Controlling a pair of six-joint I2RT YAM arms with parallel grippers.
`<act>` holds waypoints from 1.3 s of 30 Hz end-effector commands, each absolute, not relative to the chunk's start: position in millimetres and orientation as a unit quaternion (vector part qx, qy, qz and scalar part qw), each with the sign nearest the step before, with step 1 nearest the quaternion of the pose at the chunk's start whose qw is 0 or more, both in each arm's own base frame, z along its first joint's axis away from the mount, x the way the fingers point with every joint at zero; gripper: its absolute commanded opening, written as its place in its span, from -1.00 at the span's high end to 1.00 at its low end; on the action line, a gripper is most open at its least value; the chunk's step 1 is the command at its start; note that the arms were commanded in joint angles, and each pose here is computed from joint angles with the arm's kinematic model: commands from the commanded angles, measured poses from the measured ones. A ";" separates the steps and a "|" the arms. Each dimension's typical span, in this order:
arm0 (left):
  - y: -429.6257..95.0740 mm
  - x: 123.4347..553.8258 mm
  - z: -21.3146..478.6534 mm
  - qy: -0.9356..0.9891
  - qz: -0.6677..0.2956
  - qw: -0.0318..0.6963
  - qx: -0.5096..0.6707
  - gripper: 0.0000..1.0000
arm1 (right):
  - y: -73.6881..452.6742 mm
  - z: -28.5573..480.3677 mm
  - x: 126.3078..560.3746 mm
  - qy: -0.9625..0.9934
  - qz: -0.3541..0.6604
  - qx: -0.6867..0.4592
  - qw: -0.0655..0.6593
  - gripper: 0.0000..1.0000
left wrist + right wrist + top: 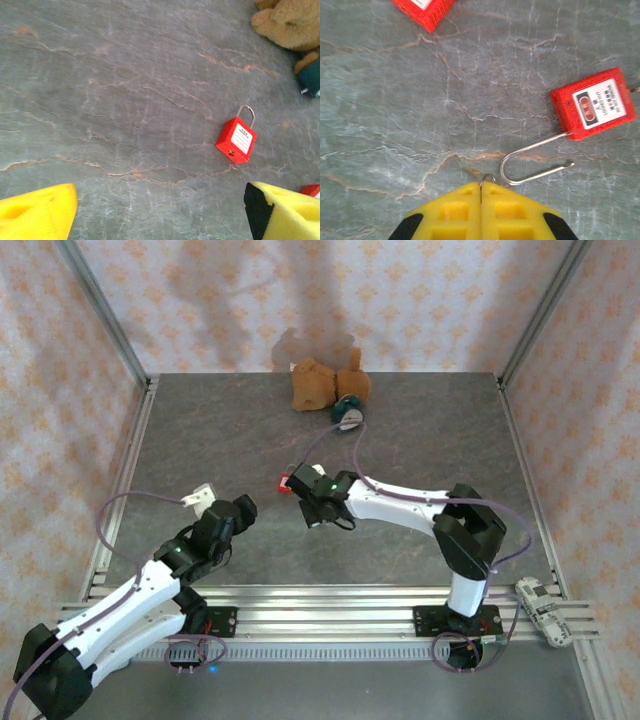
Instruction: Unlock with the key
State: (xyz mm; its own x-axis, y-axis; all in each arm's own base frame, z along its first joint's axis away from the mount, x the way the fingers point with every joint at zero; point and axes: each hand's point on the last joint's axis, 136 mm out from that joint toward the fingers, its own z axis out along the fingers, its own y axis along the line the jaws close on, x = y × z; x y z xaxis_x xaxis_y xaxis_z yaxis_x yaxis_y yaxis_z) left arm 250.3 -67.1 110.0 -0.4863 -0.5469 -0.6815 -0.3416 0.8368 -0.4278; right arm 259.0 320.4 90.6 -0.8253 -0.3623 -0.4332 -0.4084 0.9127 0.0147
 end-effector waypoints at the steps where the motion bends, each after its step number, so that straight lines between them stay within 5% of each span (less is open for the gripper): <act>1: -90.8 267.5 130.5 0.853 -0.155 0.456 -0.201 -0.73 | 314.7 128.1 263.5 0.945 0.057 -0.198 0.253 1.00; 12: -160.1 288.6 162.7 0.824 -0.264 0.498 -0.059 -0.56 | 280.2 181.8 269.9 0.940 0.099 -0.149 0.290 1.00; 22: -217.5 280.9 205.7 0.744 -0.189 0.631 0.111 -0.51 | 236.9 211.9 276.3 0.935 0.128 -0.085 0.319 1.00; 29: -259.9 284.9 196.0 0.712 -0.203 0.649 0.173 -0.40 | 224.4 226.8 278.6 0.931 0.143 -0.058 0.332 1.00; 39: -322.4 269.4 198.7 0.623 -0.220 0.696 0.281 -0.51 | 226.4 238.3 269.4 0.919 0.203 -0.031 0.336 1.00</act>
State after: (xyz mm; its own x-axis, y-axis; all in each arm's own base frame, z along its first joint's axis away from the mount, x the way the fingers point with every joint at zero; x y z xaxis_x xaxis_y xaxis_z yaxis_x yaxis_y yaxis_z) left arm 266.5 -309.4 152.6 -0.0426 0.1402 -0.9892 0.6490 0.7566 0.0793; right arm 271.8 225.7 230.4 -0.7761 0.0286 -0.6300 -0.2048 0.9334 0.2948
